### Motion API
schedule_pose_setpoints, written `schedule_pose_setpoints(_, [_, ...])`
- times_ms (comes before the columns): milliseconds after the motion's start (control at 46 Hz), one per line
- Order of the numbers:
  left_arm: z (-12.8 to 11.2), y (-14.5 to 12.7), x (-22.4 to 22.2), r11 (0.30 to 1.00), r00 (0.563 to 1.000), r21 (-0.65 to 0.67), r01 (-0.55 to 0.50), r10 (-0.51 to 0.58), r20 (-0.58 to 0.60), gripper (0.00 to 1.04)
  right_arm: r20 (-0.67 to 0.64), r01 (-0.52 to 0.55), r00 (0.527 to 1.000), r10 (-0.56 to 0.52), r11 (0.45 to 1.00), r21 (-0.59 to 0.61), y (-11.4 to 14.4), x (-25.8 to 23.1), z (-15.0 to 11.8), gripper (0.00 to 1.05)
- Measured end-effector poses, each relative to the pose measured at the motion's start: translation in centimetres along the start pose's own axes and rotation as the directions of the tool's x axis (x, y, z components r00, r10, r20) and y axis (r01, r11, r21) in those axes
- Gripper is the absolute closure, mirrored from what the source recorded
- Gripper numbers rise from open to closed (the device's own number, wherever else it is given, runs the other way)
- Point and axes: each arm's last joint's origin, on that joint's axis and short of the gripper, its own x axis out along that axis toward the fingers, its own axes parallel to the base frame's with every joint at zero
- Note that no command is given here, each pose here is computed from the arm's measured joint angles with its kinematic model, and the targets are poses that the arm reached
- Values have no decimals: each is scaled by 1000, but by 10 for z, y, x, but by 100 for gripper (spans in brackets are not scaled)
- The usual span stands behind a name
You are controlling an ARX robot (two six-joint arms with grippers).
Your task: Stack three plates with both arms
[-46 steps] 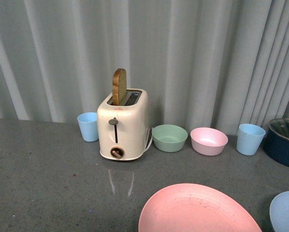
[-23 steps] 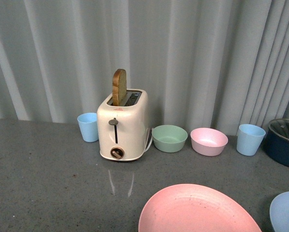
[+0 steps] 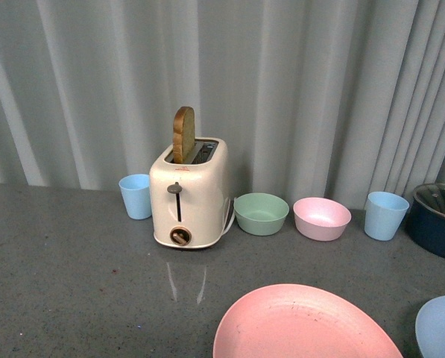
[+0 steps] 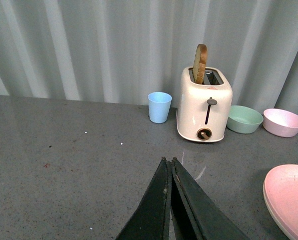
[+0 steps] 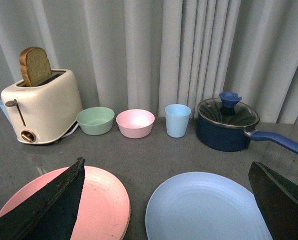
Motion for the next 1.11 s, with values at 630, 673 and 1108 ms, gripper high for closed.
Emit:
schedule_pose_setpoints(630, [0,0,0,1000,1000,0,0,0,1,6,0,0,1000,0,1000,0,0,0,0,7])
schedule_pose_setpoints(673, [0,0,0,1000,1000,0,0,0,1,6,0,0,1000,0,1000,0,0,0,0,7])
schedule_pose_setpoints(1108, [0,0,0,1000,1000,0,-1,1,1,7,-187,497,852,-490,868,-9,-102,91,33,7])
